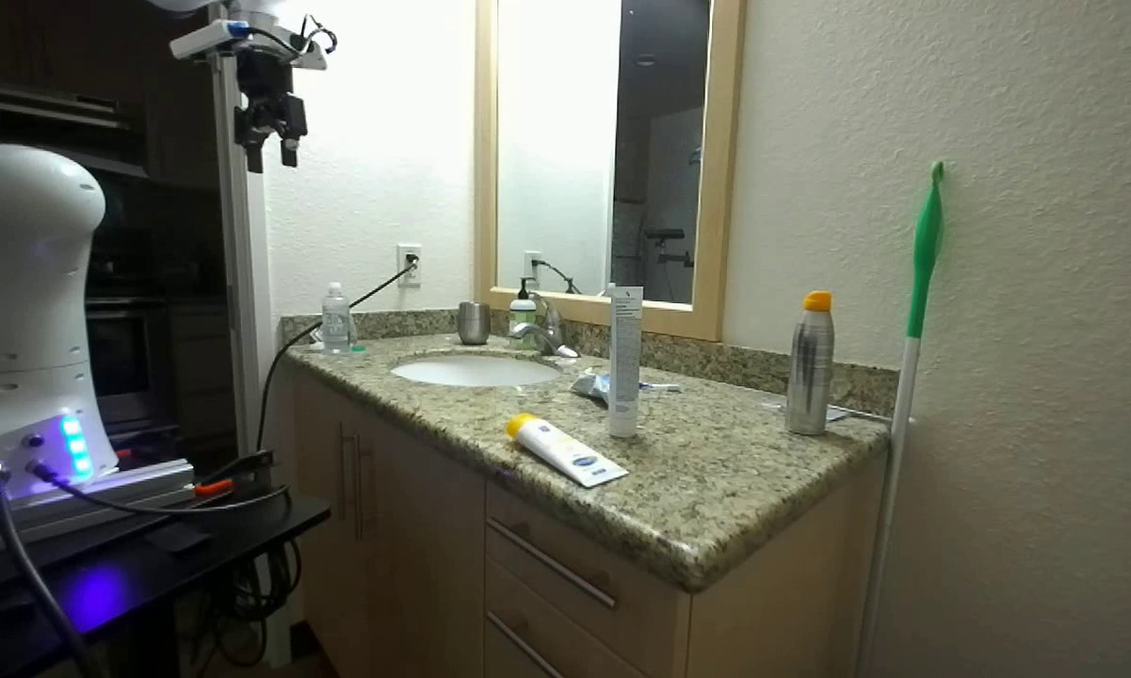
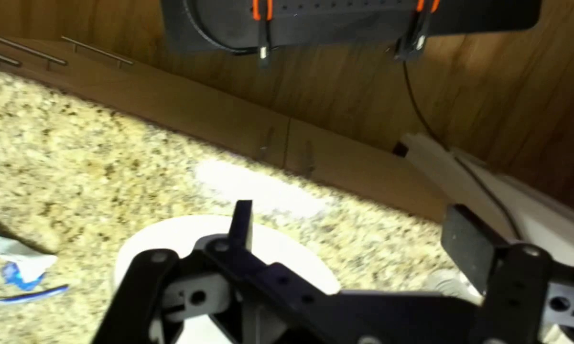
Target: Wet the toothbrush with water, put it back on the counter, move the toothpaste forward then close the tap
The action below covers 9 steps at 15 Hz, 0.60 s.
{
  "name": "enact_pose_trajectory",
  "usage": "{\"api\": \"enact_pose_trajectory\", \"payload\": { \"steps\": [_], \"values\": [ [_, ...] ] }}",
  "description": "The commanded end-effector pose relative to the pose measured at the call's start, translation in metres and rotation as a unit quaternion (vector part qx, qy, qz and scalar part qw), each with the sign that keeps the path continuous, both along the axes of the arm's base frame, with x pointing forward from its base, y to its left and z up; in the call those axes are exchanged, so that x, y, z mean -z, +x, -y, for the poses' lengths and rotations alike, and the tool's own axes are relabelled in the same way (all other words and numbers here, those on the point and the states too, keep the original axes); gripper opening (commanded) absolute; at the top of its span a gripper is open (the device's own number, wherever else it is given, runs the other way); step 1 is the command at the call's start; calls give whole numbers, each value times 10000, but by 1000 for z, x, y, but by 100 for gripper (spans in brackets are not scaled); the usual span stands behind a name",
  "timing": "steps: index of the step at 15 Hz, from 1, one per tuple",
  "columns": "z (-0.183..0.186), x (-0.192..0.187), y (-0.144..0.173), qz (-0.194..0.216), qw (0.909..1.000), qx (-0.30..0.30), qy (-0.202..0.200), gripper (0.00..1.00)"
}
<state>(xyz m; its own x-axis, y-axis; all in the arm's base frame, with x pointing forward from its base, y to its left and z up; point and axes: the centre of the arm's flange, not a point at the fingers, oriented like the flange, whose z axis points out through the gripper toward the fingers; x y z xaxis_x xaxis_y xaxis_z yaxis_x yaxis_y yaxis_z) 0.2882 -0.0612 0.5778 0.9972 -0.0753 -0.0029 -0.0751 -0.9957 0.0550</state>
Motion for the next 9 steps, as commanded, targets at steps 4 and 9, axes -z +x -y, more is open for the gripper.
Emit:
{"api": "enact_pose_trajectory", "payload": {
  "steps": [4, 9],
  "values": [
    [81, -6, -3, 347, 9953, 887, 195, 100],
    [91, 43, 84, 1133, 9765, 1827, -124, 100]
  ]
}}
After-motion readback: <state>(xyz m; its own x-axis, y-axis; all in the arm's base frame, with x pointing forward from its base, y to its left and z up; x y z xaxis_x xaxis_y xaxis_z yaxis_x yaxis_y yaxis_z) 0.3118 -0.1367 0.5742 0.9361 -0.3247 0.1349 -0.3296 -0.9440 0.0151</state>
